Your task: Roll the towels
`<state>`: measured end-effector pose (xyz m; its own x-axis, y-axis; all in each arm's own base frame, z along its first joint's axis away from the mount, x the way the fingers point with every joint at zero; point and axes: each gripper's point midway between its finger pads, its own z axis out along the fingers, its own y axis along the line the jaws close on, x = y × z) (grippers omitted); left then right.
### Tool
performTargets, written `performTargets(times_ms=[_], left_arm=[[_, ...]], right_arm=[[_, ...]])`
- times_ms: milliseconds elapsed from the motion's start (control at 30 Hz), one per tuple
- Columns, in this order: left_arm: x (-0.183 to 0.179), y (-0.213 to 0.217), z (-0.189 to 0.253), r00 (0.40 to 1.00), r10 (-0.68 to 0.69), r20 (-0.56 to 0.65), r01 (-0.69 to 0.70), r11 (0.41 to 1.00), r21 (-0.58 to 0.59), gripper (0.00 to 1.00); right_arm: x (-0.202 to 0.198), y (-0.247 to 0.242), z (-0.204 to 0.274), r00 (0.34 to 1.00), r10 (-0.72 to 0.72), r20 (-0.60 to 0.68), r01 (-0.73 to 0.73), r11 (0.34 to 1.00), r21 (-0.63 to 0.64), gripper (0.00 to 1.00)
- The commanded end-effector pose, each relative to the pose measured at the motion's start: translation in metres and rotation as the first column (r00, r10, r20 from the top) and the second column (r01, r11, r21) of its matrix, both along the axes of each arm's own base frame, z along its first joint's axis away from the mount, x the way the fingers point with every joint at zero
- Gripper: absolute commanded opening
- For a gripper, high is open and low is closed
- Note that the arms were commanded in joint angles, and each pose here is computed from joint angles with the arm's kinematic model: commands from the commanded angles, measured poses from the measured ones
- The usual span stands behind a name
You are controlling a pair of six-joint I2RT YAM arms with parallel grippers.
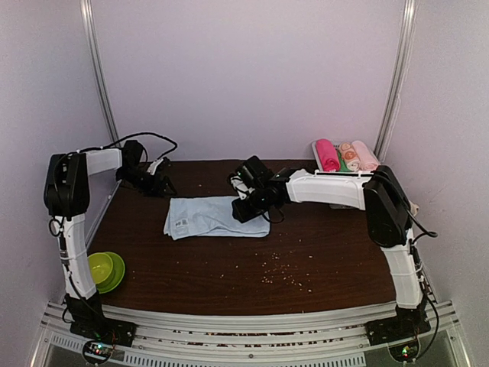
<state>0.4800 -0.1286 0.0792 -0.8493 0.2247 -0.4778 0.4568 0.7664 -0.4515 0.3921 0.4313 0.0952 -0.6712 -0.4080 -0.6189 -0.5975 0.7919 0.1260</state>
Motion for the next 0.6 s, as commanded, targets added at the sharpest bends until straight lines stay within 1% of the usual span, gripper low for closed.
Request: performTargets(times_ms=[0, 200, 333, 433, 500, 567], left_arm=[[0.001, -0.003, -0.007, 0.999, -0.04, -0.02, 0.04, 0.999, -0.004, 0.78], [0.002, -0.007, -0.01, 0.998, -0.065, -0.023, 0.065, 0.998, 0.015, 0.78], [-0.003, -0.013, -0.012, 0.994, -0.106, -0.033, 0.107, 0.994, 0.016, 0.74], [-0.006, -0.015, -0.016, 0.992, -0.12, -0.037, 0.122, 0.992, 0.042, 0.73], [-0.005, -0.017, -0.017, 0.991, -0.126, -0.036, 0.128, 0.99, 0.052, 0.7], [-0.005, -0.019, -0.017, 0.991, -0.13, -0.039, 0.131, 0.99, 0.049, 0.63]], right_arm=[[0.005, -0.016, -0.016, 0.998, -0.048, 0.031, 0.05, 0.996, -0.078, 0.36], [0.007, -0.025, -0.025, 0.996, -0.086, 0.026, 0.088, 0.991, -0.104, 0.36], [0.007, -0.032, -0.034, 0.993, -0.117, 0.01, 0.117, 0.985, -0.128, 0.36], [0.009, -0.037, -0.041, 0.991, -0.135, -0.002, 0.134, 0.981, -0.142, 0.36], [0.008, -0.038, -0.045, 0.99, -0.138, -0.01, 0.135, 0.98, -0.145, 0.36], [0.007, -0.038, -0.048, 0.99, -0.138, -0.021, 0.133, 0.98, -0.146, 0.36]])
